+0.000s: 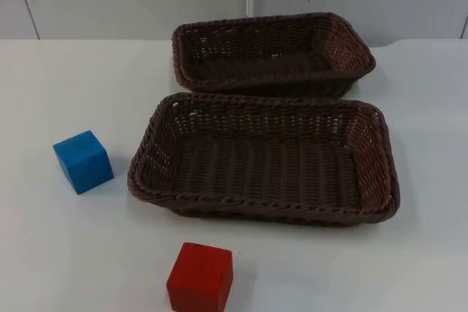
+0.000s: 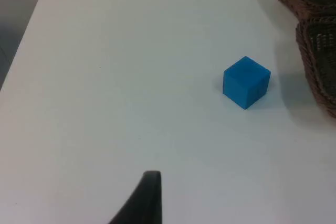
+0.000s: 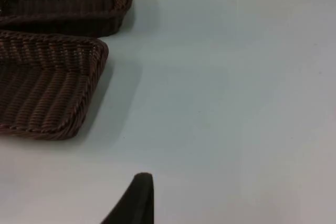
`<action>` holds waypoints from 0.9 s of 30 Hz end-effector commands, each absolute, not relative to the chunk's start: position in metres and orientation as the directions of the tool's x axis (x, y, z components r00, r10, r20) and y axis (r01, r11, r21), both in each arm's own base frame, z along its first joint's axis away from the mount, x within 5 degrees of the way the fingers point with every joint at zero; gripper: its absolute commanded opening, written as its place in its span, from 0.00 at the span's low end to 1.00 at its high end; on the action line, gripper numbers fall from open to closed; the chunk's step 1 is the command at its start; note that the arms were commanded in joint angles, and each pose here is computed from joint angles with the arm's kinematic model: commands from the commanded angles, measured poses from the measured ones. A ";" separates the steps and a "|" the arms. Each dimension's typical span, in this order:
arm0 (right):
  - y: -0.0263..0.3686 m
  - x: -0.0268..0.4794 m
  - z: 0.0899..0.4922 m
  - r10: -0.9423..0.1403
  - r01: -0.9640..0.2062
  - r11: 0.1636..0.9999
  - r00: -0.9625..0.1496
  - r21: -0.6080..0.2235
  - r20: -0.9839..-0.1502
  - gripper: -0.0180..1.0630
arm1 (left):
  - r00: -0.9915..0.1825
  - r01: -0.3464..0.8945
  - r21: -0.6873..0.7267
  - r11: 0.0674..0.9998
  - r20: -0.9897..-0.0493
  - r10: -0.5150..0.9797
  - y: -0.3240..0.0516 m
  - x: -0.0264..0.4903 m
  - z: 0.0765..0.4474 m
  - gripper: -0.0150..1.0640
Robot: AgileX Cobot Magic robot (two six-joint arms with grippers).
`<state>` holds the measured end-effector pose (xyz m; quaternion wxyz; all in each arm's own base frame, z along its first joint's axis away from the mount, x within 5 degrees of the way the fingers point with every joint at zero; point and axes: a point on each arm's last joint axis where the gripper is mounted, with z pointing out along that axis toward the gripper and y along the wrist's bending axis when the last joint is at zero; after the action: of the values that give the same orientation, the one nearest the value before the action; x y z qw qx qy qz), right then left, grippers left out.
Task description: Pick up one cube with the left hand and place it into the upper basket. Pick up one cube with the right hand and place it into the lower basket.
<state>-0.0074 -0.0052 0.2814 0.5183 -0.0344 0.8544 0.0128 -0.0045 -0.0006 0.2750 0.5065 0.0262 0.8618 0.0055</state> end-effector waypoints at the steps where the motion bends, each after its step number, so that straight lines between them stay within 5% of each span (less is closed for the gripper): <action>1: -0.005 -0.007 0.281 -0.041 -0.068 0.998 -0.454 -0.011 -0.890 0.99 | -0.501 0.042 0.022 0.999 -0.864 0.040 -0.002 0.001 0.275 0.99; 27: -0.005 -0.007 0.281 -0.039 -0.068 0.998 -0.454 -0.009 -0.890 0.99 | -0.561 0.146 -0.088 0.985 -0.828 0.009 -0.015 0.052 0.301 0.99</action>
<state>-0.0074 -0.0052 0.2814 0.5183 -0.0344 0.8544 0.0128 0.0469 -0.0135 0.2980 0.4613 0.0400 0.8840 -0.0649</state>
